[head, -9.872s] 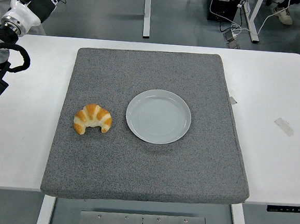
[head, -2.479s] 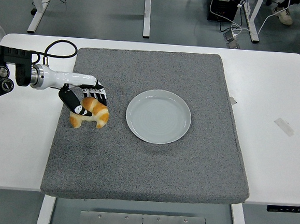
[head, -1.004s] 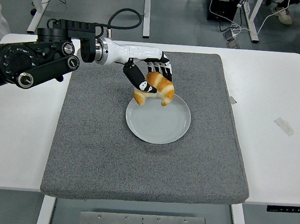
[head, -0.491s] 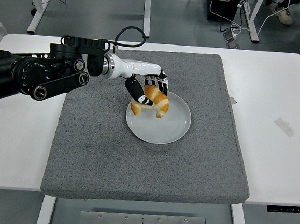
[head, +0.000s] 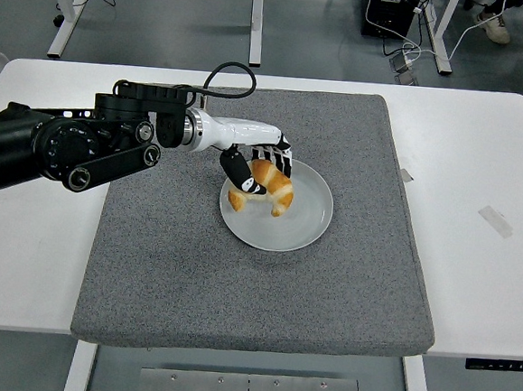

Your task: Place the bread on the plate

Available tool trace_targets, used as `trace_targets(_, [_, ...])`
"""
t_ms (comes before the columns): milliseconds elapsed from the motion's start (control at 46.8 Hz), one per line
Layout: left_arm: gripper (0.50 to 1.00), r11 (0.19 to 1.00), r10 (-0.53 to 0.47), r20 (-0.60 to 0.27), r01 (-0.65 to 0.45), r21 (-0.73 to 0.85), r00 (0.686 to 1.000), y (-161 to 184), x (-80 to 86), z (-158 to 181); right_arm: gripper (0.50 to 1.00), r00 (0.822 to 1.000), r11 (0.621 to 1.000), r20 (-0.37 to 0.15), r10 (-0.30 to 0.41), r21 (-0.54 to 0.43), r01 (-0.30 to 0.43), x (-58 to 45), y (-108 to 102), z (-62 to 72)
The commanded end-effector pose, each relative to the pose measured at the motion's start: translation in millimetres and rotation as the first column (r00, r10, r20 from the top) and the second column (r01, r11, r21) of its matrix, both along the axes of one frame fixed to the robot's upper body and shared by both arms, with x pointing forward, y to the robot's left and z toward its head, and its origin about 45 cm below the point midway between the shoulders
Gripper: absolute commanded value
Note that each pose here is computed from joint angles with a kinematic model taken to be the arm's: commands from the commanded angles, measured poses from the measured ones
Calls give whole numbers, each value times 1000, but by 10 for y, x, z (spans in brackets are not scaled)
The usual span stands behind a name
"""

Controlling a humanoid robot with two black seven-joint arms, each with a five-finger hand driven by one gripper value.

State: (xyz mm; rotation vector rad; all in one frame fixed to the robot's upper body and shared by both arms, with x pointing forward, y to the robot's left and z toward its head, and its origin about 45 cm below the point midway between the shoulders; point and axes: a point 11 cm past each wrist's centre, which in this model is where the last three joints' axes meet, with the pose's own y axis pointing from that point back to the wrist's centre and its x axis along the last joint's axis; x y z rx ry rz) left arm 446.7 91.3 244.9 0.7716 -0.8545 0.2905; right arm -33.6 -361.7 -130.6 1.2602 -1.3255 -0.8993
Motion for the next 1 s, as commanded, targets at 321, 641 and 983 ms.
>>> trace_targets(321, [500, 1000, 8, 4, -8, 28, 1000, 65, -26, -147, 1000, 1000, 1000, 0, 0, 0, 0, 0, 0, 0])
trace_targets(641, [699, 1000, 18, 19, -18, 6, 1000, 63, -5, -117, 1000, 1000, 1000, 0, -1, 0, 1, 0, 0, 0])
trace_targets(983, [964, 999, 25, 34, -24, -26, 999, 43, 10, -72, 1000, 1000, 1000, 0, 0, 0, 0, 0, 0, 0])
